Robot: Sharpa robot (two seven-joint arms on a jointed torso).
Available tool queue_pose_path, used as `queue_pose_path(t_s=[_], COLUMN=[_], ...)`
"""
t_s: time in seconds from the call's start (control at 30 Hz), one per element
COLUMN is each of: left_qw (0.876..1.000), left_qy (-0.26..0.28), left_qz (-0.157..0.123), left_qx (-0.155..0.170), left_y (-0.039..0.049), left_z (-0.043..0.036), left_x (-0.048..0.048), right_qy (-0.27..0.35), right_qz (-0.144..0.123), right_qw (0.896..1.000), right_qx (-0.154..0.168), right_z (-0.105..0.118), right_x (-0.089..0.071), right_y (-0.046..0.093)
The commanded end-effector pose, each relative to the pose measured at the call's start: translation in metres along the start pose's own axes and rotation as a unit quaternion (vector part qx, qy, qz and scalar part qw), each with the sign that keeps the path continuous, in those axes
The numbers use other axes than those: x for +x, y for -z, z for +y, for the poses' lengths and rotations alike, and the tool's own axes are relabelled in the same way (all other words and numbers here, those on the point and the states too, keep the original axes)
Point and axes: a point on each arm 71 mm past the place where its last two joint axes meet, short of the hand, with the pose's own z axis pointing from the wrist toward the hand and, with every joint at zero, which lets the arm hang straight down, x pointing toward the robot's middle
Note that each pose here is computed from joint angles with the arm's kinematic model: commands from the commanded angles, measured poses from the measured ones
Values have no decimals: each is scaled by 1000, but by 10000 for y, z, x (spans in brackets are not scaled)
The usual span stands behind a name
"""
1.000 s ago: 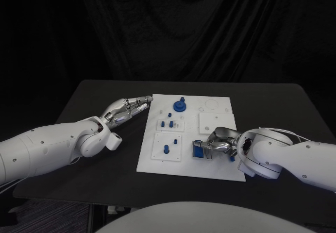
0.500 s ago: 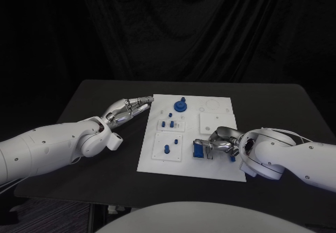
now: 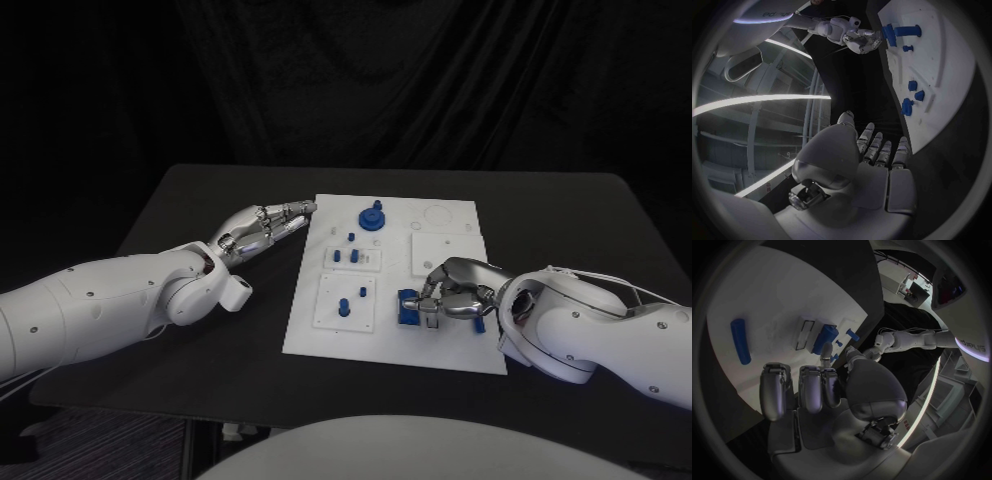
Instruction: Assemble the parts on the task board
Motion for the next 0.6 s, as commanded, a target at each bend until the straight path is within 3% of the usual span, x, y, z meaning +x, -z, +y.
queue_pose_path(t_s=[0.03, 0.6], left_qw=[999, 999], left_qy=[4, 6], left_qz=[5, 7], left_qx=[38, 34], left_y=[2, 7], left_z=[-51, -39], left_x=[15, 19], right_qy=[51, 83], right_qz=[-16, 5], right_qw=[998, 996], right_qx=[-30, -24], right_z=[35, -18], right_x=[0, 74], right_y=[23, -8])
